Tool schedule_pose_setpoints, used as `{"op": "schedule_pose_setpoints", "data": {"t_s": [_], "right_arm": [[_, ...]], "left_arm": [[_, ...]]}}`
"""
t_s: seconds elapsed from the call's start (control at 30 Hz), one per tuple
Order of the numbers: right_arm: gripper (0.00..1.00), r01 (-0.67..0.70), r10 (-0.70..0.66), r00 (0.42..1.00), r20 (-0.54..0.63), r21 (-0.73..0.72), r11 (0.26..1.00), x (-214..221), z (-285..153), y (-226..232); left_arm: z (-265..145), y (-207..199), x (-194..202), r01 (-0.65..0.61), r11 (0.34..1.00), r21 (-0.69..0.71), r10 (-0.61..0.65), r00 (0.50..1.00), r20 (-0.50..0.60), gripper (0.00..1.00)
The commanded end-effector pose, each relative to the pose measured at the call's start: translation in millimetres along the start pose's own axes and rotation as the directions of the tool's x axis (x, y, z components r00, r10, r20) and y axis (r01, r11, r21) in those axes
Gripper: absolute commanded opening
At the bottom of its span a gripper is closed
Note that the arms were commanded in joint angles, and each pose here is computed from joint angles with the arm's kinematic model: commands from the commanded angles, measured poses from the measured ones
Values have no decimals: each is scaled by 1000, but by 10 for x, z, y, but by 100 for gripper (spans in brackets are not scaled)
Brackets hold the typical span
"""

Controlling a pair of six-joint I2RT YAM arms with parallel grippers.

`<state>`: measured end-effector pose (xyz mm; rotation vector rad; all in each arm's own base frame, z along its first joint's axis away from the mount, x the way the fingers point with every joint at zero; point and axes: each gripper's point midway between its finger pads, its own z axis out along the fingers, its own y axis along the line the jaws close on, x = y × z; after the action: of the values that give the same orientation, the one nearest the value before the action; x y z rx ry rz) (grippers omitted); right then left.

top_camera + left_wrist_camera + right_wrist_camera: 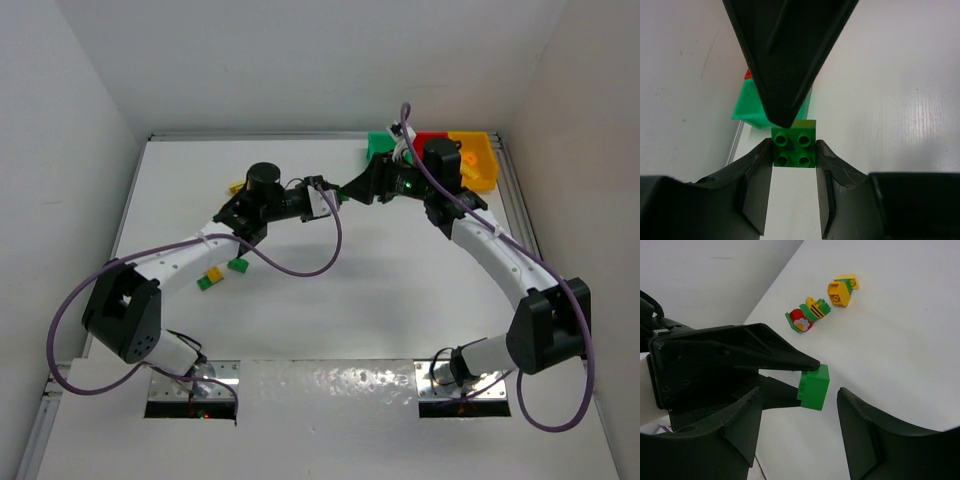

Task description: Sort the legos into containers by color

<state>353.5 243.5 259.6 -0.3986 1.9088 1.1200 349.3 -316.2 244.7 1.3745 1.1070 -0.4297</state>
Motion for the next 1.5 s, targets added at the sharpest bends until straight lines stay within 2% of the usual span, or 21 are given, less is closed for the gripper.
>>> {"op": "schedule_pose_setpoints", "data": {"t_s": [0.0, 0.2, 0.3, 0.43, 0.47, 0.7, 0.9, 0.97, 1.0, 1.1, 1.13, 1.17, 1.33, 1.43, 1.47], "right_arm": [[60, 25, -24, 1000, 16, -16, 1000, -42, 81, 54], [59, 18, -17, 1000, -11, 5, 1000, 63, 144, 10], [56, 13, -13, 1000, -13, 9, 1000, 77, 154, -4], [36, 6, -6, 1000, -13, 11, 1000, 86, 168, -20], [27, 2, -2, 1000, -14, 9, 1000, 98, 175, -17], [1, 4, -4, 1000, -24, -2, 1000, 116, 180, -7], [0, 16, -15, 999, -41, 9, 1000, 158, 171, -38], [0, 19, -18, 999, -36, 4, 1000, 145, 174, -28], [0, 19, -19, 999, -33, 5, 1000, 131, 174, -24], [0, 21, -20, 999, -24, 11, 1000, 100, 177, -27], [0, 23, -23, 999, -26, 11, 1000, 104, 179, -26], [0, 23, -22, 999, -26, 16, 1000, 105, 176, -39], [0, 75, -72, 997, -41, 68, 995, 89, 181, -153], [0, 121, -107, 991, -74, 209, 970, 47, 168, -459], [0, 168, -158, 986, -60, 247, 954, -137, 148, -546]], "left_arm": [[-74, 32, -242, -33, 999, -9, 33, 998, 58, 0], [-73, 32, -279, -33, 999, -15, 34, 997, 69, 0], [-89, 18, -296, -27, 1000, -14, 28, 997, 72, 0], [-91, 7, -300, -26, 1000, -15, 27, 997, 74, 0], [-91, 2, -295, -25, 1000, -14, 26, 997, 74, 0], [-81, 90, -335, -14, 998, -68, 19, 996, 86, 0], [-85, 100, -300, -6, 997, -82, 12, 997, 75, 0], [-85, 90, -289, -2, 997, -79, 8, 997, 72, 27], [-85, 75, -273, 3, 997, -75, 2, 998, 68, 49], [-97, 66, -254, 13, 997, -77, -9, 998, 59, 76], [-105, 59, -242, 17, 997, -79, -12, 998, 54, 91], [-111, 49, -227, 22, 997, -79, -19, 999, 46, 98], [-178, 2, -128, 76, 992, -98, -76, 997, 3, 100], [-286, 116, -19, 166, 965, -202, -181, 982, -61, 100], [-325, 139, 16, 219, 946, -237, -241, 968, -68, 100]]}}
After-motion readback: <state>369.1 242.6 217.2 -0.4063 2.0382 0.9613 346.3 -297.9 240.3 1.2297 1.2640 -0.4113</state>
